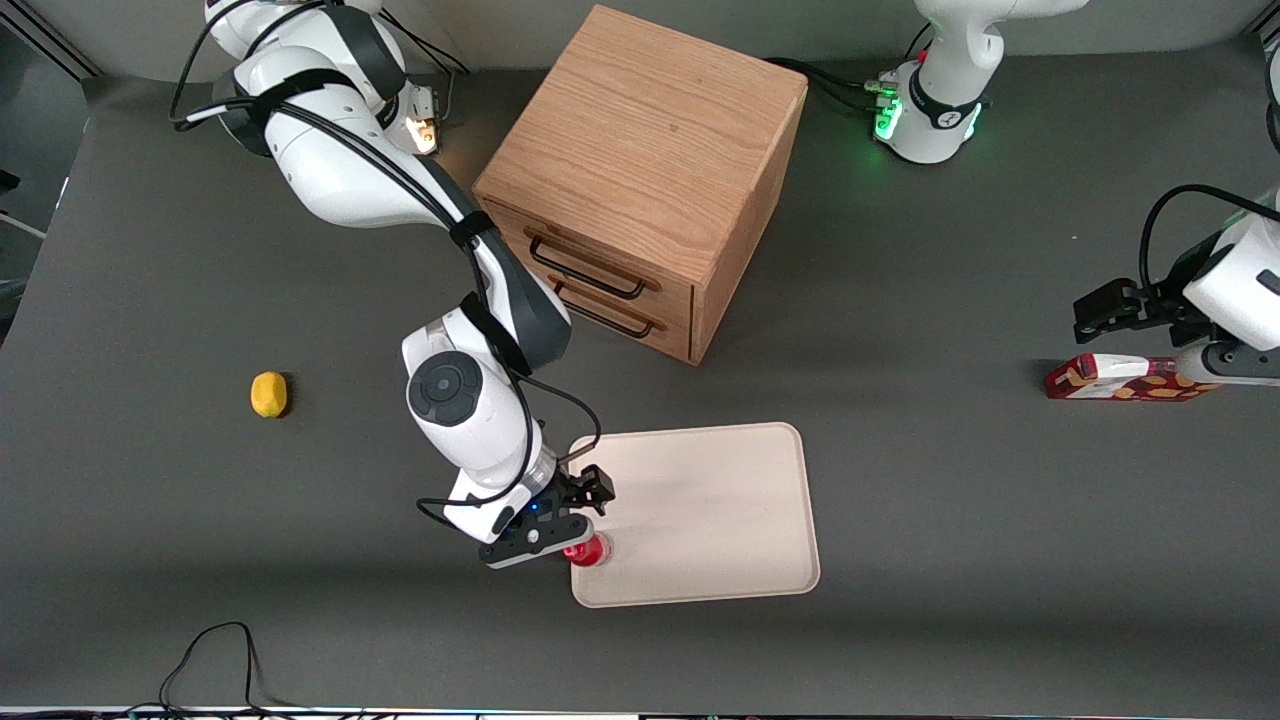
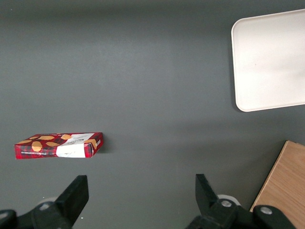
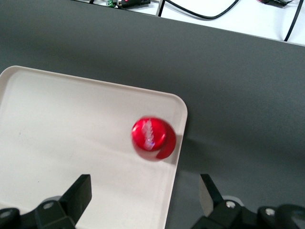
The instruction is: Place coke bottle on tray
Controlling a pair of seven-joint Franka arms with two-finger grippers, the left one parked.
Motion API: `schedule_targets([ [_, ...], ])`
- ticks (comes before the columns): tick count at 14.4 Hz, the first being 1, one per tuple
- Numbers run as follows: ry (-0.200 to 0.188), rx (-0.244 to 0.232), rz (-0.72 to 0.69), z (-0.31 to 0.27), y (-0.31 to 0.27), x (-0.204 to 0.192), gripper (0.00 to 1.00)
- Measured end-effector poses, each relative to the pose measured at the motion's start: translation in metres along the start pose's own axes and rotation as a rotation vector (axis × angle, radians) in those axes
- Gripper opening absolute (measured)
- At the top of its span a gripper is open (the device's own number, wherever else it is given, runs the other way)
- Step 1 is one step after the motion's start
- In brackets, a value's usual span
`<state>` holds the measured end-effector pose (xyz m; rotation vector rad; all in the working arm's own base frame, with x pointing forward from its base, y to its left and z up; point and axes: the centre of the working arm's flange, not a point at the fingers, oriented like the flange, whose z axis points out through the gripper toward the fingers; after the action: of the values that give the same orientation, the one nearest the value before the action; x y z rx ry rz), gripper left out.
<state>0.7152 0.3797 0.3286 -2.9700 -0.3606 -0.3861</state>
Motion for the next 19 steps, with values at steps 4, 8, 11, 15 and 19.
schedule_targets([
  [4, 0.001, -0.003, 0.002, 0.000, 0.000, 0.000, 1.00],
  [8, -0.011, -0.023, 0.000, -0.007, 0.004, 0.002, 1.00],
  [11, -0.081, -0.056, 0.013, -0.030, 0.017, 0.002, 1.00],
  [15, -0.169, -0.098, 0.048, -0.088, 0.057, 0.002, 1.00],
  [19, -0.196, -0.100, 0.064, -0.142, 0.116, -0.012, 1.00],
])
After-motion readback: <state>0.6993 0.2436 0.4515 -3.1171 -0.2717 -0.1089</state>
